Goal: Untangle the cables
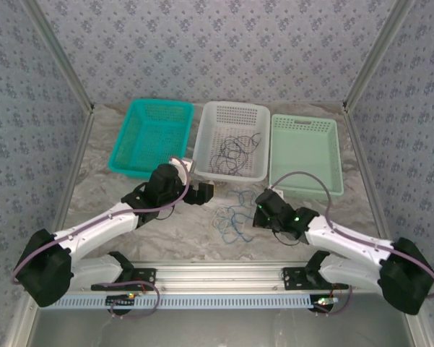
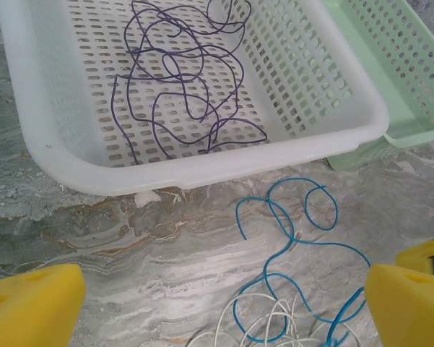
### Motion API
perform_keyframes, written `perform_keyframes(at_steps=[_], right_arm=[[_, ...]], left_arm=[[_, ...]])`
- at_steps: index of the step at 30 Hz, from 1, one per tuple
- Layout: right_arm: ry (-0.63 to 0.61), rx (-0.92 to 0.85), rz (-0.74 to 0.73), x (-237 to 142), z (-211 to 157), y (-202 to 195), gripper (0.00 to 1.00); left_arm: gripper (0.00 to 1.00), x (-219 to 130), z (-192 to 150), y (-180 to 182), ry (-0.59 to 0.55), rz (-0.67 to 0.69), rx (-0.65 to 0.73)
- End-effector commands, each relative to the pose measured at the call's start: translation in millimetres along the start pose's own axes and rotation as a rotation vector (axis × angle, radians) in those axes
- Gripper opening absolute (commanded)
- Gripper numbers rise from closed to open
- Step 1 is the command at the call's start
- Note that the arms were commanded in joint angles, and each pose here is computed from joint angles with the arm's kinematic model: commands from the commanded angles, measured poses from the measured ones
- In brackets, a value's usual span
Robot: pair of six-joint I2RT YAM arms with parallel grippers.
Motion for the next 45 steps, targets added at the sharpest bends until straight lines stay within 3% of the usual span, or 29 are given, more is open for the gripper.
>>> perform_keyframes(at_steps=[1, 7, 12, 17, 27, 34, 38, 43, 45], right_arm=[[-0.142, 0.0, -0.042, -21, 25, -10, 0.0], [-0.273, 0.068, 0.09, -35, 44, 2, 0.0], [-0.32, 0.106, 0.169, -39, 53, 15, 0.0], [-0.313, 0.138, 0.211, -35, 52, 22, 0.0], [-0.3, 0.209, 0.273, -25, 47, 25, 0.0], [-0.281, 0.236, 0.337, -23, 44, 34, 0.0], [-0.269, 0.237, 0.331, -19, 41, 32, 0.0], [-0.262, 0.237, 0.306, -17, 37, 25, 0.0], [-0.25, 0.225, 0.236, -15, 34, 14, 0.22]], left_arm=[[0.99, 1, 7, -9, -0.032, -0.036, -0.006], [0.97, 6, 9, -49, -0.067, -0.205, 0.066], [0.92, 18, -3, -79, -0.03, -0.313, 0.13], [0.83, 33, -15, -91, -0.005, -0.341, 0.132], [0.81, 50, -15, -95, -0.019, -0.327, 0.136], [0.7, 68, -17, -101, 0.006, -0.343, 0.128], [0.55, 75, -17, -100, 0.011, -0.33, 0.125], [0.16, 74, -17, -94, 0.022, -0.297, 0.134], [0.08, 70, -13, -92, 0.018, -0.28, 0.145]])
Point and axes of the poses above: each hand's point on the last joint's axis, 136 mm out from that joint toward the fingers, its own x axis out along the fingers, its own y axis along the line the jaws close on, z = x × y, the point moved 1 cm from there along -x, back along the fingers, and after that the axes turned 11 degrees about x, right-handed, at the moved point
